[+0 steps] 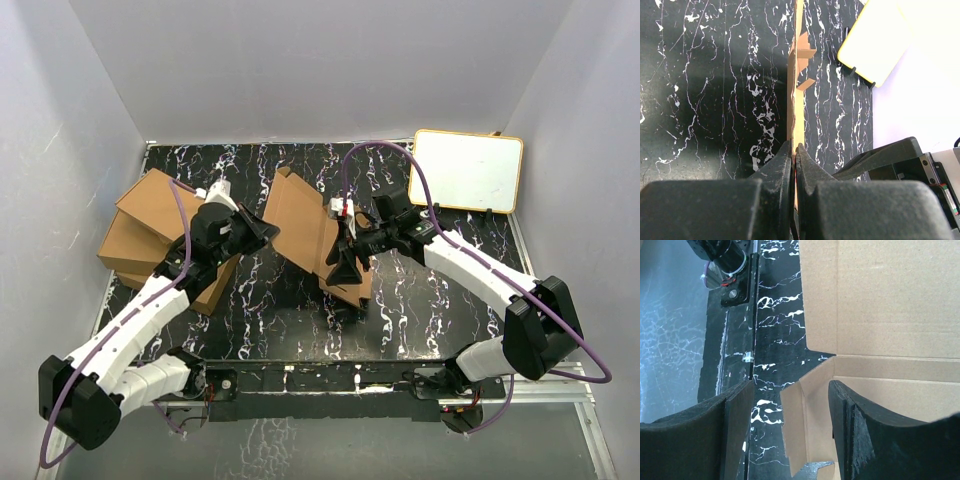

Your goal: Fold the paper box

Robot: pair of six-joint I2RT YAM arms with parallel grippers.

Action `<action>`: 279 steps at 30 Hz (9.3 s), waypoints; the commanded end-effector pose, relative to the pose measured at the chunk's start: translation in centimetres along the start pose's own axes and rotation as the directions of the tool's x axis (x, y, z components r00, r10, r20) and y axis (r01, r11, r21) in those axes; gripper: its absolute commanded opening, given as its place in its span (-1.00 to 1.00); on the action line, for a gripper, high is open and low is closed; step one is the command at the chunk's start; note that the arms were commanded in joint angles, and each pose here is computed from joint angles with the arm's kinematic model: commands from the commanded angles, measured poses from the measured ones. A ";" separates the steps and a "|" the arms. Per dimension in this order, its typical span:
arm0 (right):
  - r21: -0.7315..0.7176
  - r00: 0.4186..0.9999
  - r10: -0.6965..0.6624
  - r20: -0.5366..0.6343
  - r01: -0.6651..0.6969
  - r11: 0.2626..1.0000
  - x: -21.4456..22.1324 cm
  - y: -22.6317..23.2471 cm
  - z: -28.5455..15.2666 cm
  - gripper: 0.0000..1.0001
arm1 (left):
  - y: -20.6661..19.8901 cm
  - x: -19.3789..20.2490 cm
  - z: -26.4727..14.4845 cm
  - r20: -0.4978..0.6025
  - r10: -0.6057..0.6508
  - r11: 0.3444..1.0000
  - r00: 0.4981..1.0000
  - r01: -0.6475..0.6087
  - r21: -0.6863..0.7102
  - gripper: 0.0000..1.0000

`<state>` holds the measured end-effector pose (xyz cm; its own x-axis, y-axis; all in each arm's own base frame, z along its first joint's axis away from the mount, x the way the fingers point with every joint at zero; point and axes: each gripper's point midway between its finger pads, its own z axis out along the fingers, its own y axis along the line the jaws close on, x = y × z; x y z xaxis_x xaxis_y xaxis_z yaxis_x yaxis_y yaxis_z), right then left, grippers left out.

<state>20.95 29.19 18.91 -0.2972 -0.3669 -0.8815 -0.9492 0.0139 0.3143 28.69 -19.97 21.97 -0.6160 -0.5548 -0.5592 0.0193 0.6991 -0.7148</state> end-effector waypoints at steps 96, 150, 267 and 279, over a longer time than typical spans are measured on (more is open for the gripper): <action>0.401 0.902 -0.381 0.202 0.278 0.873 1.9 -11.6 -14.9 0.99 | -7.9 -1.7 0.1 0.125 0.894 0.341 0.431 -0.833 0.434 -1.00; 0.560 0.885 -0.226 0.408 -0.047 0.827 3.1 -14.6 -15.0 -0.84 | -9.7 2.9 -0.9 0.050 0.732 0.487 0.680 -0.573 0.659 -1.00; 0.428 0.929 -0.322 0.184 0.220 0.877 4.2 -13.7 -12.7 -0.39 | -8.0 1.1 0.0 0.034 0.757 0.513 0.652 -0.626 0.588 -1.00; 0.334 0.923 -0.363 0.124 0.306 0.891 4.6 -11.3 -15.0 -0.06 | -7.9 1.3 -0.1 0.029 0.754 0.515 0.656 -0.618 0.594 -1.00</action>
<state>33.41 13.19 14.22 -0.0540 -0.2348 -0.9705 -0.9499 0.3117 -0.0225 28.53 -26.52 25.96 -0.3813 0.1571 -0.9110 0.8528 0.4402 -0.2811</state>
